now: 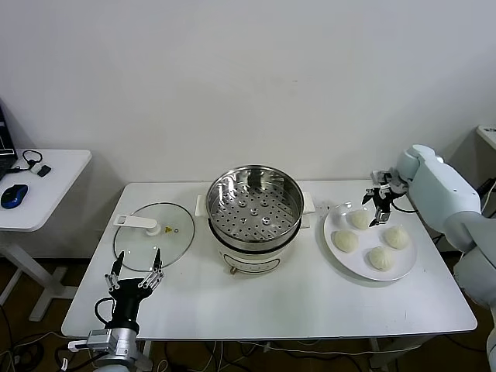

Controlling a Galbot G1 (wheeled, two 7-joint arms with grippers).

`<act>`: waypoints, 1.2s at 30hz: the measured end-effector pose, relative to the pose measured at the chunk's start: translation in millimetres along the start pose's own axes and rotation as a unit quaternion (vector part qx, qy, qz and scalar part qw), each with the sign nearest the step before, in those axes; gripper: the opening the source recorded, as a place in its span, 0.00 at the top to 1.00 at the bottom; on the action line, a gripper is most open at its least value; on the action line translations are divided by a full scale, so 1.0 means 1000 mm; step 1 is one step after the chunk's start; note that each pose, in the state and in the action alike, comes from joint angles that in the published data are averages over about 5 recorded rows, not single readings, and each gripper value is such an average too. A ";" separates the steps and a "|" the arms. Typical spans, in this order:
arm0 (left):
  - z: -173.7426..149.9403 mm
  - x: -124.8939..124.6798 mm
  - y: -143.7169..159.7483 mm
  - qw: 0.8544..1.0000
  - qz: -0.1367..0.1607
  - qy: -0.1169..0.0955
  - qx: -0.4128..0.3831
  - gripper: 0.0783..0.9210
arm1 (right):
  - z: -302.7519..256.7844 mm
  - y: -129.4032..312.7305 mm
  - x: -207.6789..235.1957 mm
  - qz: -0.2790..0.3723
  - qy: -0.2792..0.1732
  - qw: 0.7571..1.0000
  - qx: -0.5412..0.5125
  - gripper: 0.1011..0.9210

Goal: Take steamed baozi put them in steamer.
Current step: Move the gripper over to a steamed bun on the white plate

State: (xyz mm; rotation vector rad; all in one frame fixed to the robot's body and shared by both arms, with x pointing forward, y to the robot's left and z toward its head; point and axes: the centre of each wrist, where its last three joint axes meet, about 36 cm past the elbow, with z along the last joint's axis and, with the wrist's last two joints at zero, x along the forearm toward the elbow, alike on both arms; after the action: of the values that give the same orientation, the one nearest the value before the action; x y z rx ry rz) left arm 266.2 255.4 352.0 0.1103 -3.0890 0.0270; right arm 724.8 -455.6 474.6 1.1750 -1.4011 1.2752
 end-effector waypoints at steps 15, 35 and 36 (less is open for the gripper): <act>0.003 0.006 -0.001 1.000 0.001 0.004 0.006 0.12 | 0.002 0.006 -0.018 0.011 0.006 1.000 -0.017 0.12; 0.004 0.010 0.000 1.000 -0.001 0.006 0.011 0.12 | 0.001 0.008 -0.024 0.014 0.000 0.999 -0.033 0.29; 0.004 0.010 -0.001 1.000 -0.001 0.006 0.012 0.12 | 0.002 0.008 -0.024 0.014 0.000 0.999 -0.032 0.30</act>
State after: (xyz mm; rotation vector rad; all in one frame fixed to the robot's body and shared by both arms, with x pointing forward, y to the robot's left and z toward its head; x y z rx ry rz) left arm 256.3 254.2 348.9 0.1148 -3.0766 0.0637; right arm 721.2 -455.1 450.0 1.1158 -1.4526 1.2400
